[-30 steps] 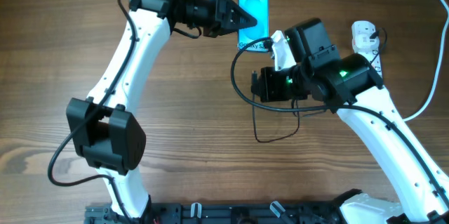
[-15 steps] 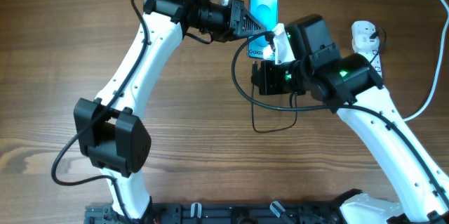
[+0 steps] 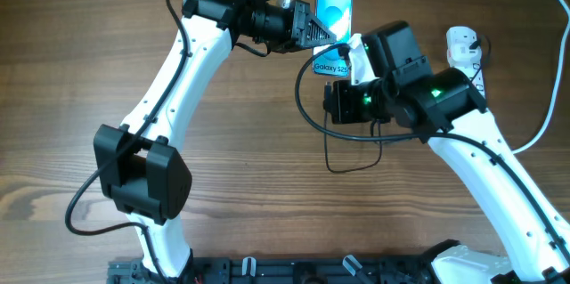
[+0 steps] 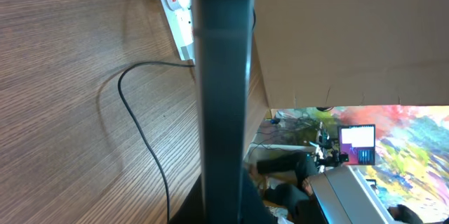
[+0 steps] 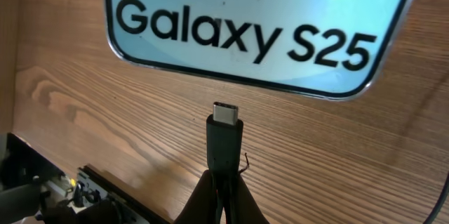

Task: Plug charger to phone and switch on socket
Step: 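Push the cable connector into the phone's bottom port with the right gripper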

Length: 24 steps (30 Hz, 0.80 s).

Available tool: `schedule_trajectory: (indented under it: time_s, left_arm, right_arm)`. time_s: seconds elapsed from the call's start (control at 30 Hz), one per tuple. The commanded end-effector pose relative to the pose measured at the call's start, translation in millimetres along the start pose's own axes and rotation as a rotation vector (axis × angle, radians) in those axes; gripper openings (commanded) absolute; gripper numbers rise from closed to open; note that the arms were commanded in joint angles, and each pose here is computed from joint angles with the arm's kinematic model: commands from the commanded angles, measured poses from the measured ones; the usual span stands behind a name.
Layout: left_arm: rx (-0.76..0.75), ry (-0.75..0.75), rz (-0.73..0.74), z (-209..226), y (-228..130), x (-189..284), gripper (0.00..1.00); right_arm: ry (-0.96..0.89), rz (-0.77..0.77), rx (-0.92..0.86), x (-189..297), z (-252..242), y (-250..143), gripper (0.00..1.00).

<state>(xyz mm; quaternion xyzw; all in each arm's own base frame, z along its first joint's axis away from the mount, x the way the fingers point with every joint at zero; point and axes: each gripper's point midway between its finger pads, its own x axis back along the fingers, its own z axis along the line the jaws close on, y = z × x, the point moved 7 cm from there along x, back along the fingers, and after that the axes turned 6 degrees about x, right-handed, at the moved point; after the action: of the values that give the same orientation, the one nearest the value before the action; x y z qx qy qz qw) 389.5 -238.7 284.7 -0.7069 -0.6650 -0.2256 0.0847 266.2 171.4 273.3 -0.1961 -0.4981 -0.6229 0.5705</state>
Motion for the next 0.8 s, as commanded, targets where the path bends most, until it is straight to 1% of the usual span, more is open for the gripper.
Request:
schedule_trajectory:
  time_s: [0.0,0.4,0.5,0.77]
  left_arm:
    - [-0.041,-0.028,0.002,-6.0,0.6,3.4,0.04]
    - [-0.065,-0.048,0.013,-7.9,-0.9,3.5,0.04]
    - [-0.064,-0.048,0.013,-7.9,-0.9,3.5,0.04]
    - [-0.064,-0.065,0.022,-9.6,-1.8,3.6,0.04]
  right_arm:
    - [-0.006,-0.022,0.016,5.4,0.0,3.3,0.04]
    - [-0.002,-0.042,0.0,7.3,-2.1,7.7,0.04]
    - [0.073,-0.038,0.012,7.7,6.0,8.5,0.04]
    - [0.038,-0.047,0.0,7.5,2.3,9.3,0.04]
